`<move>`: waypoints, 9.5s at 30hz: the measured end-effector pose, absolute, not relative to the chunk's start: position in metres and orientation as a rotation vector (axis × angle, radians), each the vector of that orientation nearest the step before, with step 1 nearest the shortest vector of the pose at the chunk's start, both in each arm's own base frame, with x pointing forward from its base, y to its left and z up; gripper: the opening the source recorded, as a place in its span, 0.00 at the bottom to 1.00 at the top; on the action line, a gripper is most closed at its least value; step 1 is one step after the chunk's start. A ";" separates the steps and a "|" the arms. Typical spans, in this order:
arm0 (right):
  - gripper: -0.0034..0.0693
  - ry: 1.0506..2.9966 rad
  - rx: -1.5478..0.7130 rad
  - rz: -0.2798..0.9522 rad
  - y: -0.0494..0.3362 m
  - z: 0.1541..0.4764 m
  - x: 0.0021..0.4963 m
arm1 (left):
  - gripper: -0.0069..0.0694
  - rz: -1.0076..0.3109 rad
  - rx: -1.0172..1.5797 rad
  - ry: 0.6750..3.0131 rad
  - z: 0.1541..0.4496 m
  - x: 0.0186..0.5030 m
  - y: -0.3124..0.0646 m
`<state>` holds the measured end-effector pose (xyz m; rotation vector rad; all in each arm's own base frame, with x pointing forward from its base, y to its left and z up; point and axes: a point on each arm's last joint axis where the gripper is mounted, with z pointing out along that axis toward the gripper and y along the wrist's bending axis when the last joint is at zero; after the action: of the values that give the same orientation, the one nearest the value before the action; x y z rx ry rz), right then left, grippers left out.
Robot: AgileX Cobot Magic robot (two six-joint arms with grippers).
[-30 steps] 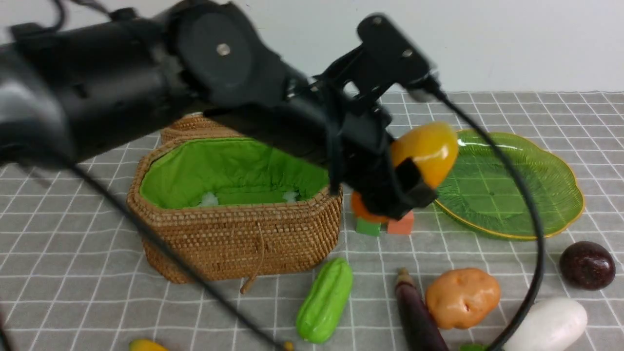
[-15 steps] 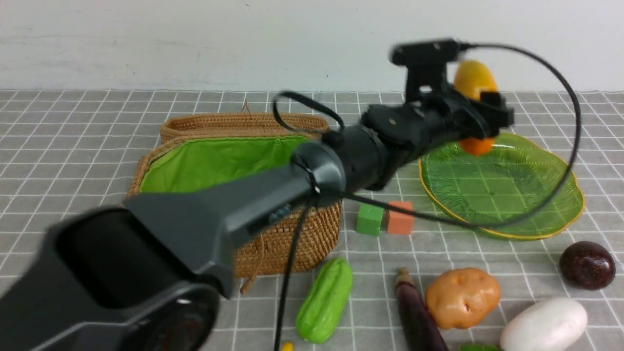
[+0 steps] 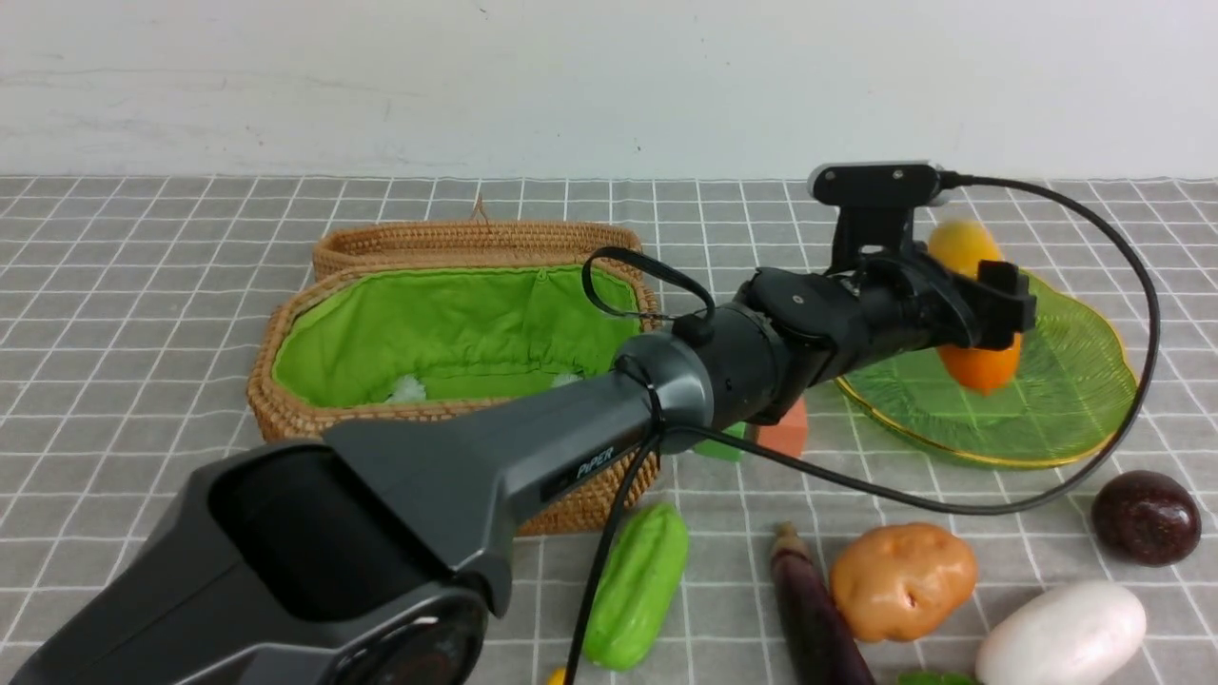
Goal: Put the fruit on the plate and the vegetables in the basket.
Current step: Grab the mango with your left arm and place it on the right plate, then use the left arm to grab a banana and put it into the right plate, then take a chayote with your left arm and place it on the basket on the left, then take a daikon with your right arm and place it on the basket on the left.
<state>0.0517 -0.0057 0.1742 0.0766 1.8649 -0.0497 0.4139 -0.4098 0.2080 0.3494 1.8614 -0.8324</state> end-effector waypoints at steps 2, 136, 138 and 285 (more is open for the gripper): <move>0.38 1.865 0.077 -0.050 -0.006 0.174 0.052 | 0.96 -0.850 0.375 1.867 0.208 0.412 -0.411; 0.38 1.865 0.076 -0.051 -0.006 0.174 0.052 | 0.63 -1.205 1.094 1.482 0.320 0.362 -0.424; 0.38 1.865 0.076 -0.051 -0.006 0.174 0.052 | 0.48 -1.197 1.399 1.558 0.327 0.336 -0.413; 0.38 1.865 0.075 -0.052 -0.006 0.174 0.052 | 0.07 -0.803 0.214 1.941 0.353 0.043 -0.036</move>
<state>0.0517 -0.0058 0.1743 0.0753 1.8649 -0.0517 0.0425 -0.0362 0.3528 0.2142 1.9411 -0.8030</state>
